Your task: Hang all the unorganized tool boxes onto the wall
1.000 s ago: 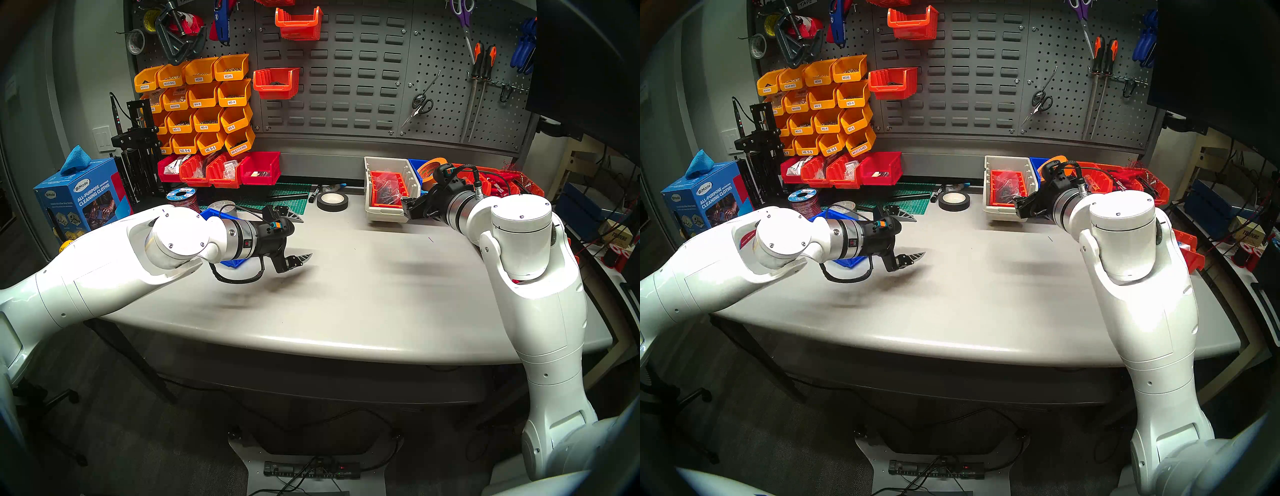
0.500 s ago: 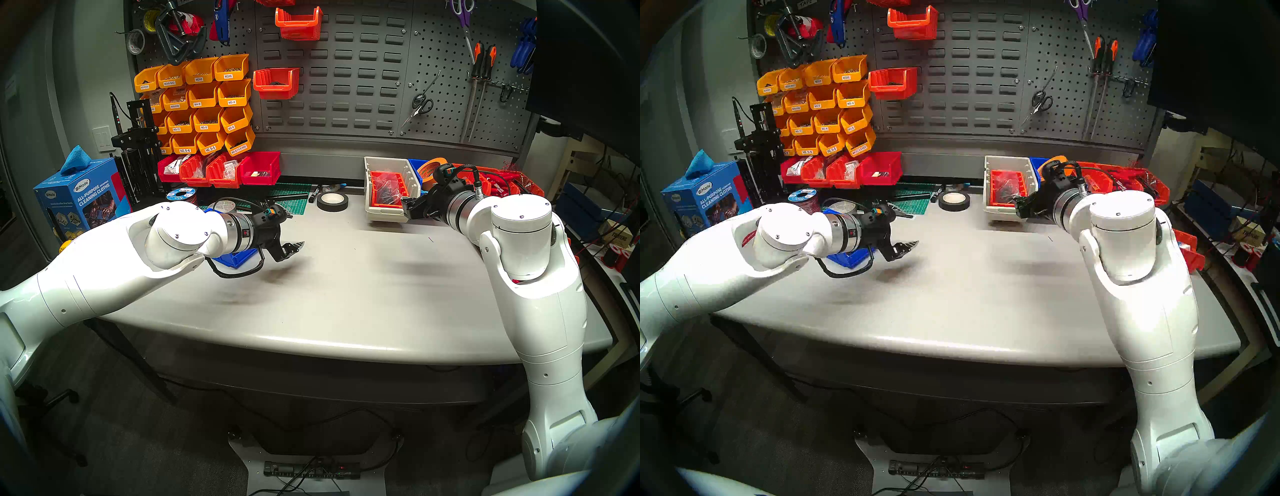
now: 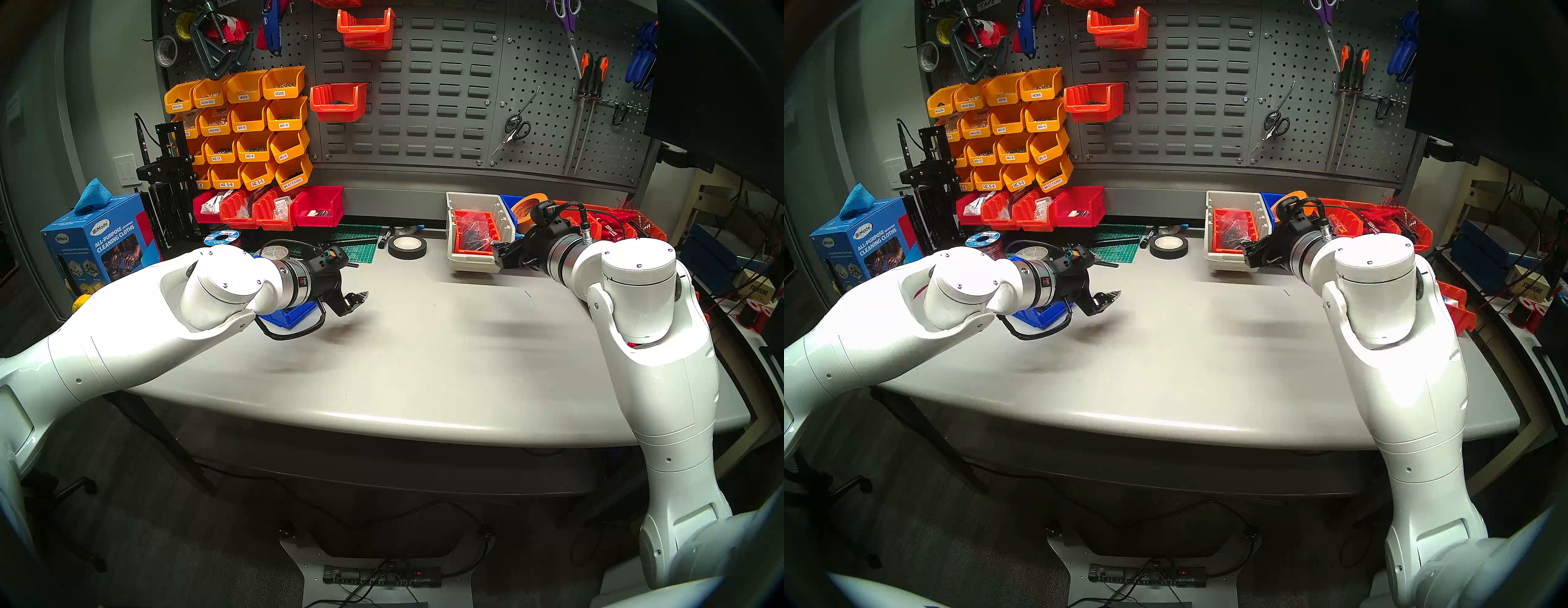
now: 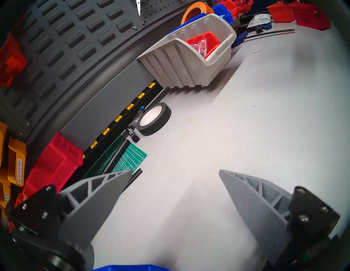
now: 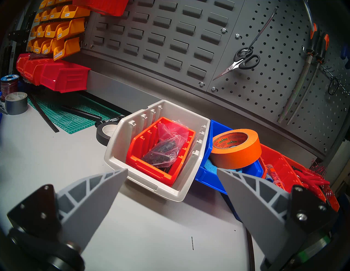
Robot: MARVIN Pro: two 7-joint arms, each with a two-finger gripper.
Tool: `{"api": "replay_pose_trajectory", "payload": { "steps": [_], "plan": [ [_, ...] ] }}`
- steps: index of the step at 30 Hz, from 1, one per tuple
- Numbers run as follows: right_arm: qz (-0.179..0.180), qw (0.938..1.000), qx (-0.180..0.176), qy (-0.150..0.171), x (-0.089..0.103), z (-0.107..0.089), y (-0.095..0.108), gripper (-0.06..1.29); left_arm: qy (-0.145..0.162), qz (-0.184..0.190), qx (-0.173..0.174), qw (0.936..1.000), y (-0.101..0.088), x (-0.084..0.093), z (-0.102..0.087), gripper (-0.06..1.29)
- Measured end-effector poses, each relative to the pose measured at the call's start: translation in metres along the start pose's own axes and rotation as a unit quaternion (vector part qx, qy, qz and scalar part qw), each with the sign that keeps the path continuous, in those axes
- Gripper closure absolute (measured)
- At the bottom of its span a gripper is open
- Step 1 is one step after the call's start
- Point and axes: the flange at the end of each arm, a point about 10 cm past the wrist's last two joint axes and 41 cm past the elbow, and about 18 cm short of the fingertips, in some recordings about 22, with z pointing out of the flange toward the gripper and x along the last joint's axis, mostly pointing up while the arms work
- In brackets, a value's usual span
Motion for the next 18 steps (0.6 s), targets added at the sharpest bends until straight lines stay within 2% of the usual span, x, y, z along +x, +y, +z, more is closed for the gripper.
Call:
{"api": "replay_pose_trajectory", "payload": {
  "steps": [9,18],
  "plan": [
    [0.000,1.0000,0.000,0.000,0.000,0.000,0.000,0.01,-0.027,-0.010,0.019,0.9994,-0.003,0.006,-0.010,-0.01],
    [0.000,1.0000,0.000,0.000,0.000,0.000,0.000,0.01,-0.026,-0.037,0.030,0.9985,-0.006,0.021,-0.028,-0.01]
  ]
}}
